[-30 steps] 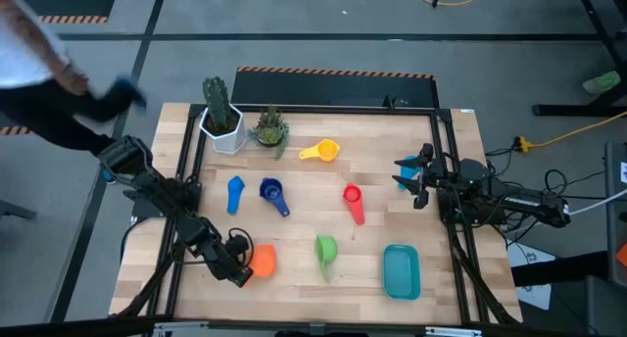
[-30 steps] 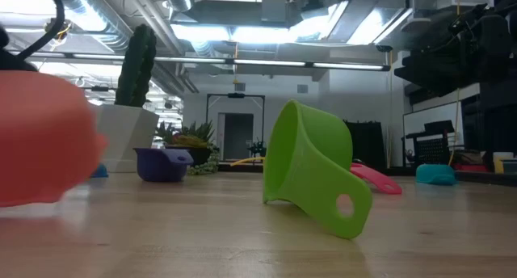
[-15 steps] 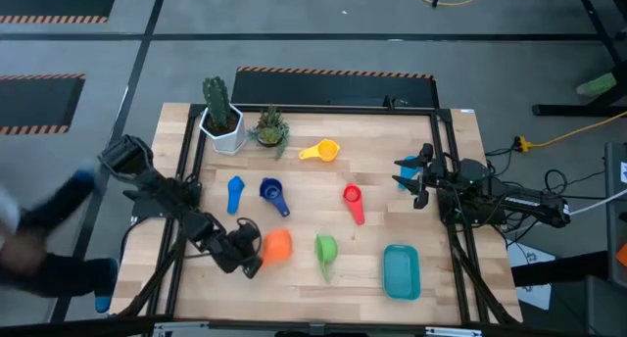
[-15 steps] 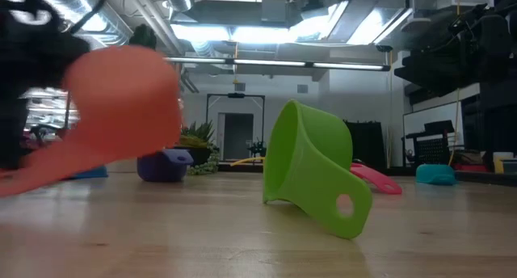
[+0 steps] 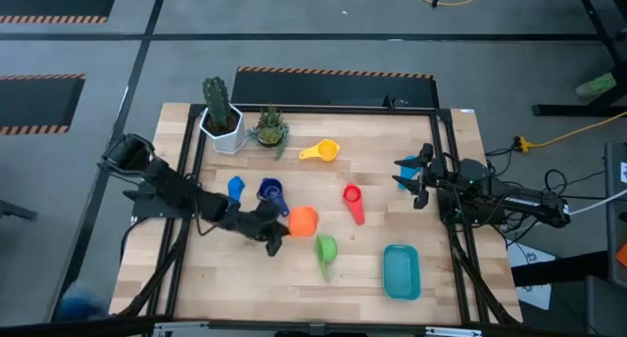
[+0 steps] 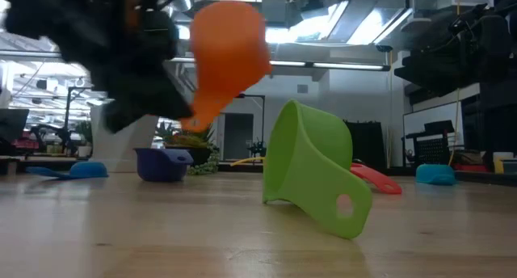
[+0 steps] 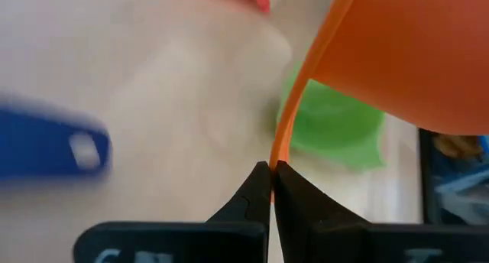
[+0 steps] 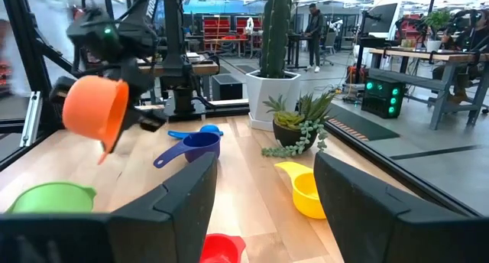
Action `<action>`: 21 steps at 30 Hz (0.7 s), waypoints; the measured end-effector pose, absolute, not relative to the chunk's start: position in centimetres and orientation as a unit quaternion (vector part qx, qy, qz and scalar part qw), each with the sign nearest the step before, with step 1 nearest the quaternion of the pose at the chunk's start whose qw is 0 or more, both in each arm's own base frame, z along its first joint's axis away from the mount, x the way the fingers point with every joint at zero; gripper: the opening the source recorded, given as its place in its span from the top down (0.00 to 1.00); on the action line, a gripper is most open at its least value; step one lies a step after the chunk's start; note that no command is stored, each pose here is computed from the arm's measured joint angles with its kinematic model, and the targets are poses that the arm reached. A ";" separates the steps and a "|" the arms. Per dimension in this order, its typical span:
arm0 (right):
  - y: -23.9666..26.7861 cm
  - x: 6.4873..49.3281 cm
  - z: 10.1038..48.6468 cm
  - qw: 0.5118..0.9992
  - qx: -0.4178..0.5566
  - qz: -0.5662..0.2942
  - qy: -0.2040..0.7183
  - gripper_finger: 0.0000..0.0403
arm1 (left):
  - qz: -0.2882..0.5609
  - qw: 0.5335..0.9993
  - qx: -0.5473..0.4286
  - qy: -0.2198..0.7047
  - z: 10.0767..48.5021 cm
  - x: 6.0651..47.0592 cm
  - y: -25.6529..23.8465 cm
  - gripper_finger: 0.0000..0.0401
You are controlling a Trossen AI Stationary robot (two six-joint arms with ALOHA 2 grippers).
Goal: Nest measuring cups in basket
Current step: Move the orange measuring cup to the center of the table
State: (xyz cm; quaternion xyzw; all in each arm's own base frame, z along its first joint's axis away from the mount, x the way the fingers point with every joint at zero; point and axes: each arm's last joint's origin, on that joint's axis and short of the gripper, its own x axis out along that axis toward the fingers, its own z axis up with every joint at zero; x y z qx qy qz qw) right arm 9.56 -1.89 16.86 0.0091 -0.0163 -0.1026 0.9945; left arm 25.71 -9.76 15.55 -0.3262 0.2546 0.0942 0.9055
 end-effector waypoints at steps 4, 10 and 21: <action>-1.9 9.6 16.9 0.995 0.010 -0.103 -0.016 0.44 | 0.105 0.941 -0.224 0.232 16.8 27.3 -7.8 1.00; -1.9 9.6 16.9 0.995 0.011 -0.103 -0.016 0.44 | 0.164 0.964 -0.046 0.202 19.0 29.3 -4.6 1.00; -1.9 9.6 16.9 0.994 0.045 -0.103 -0.020 0.44 | 0.309 0.901 0.141 0.271 18.9 29.2 0.7 1.00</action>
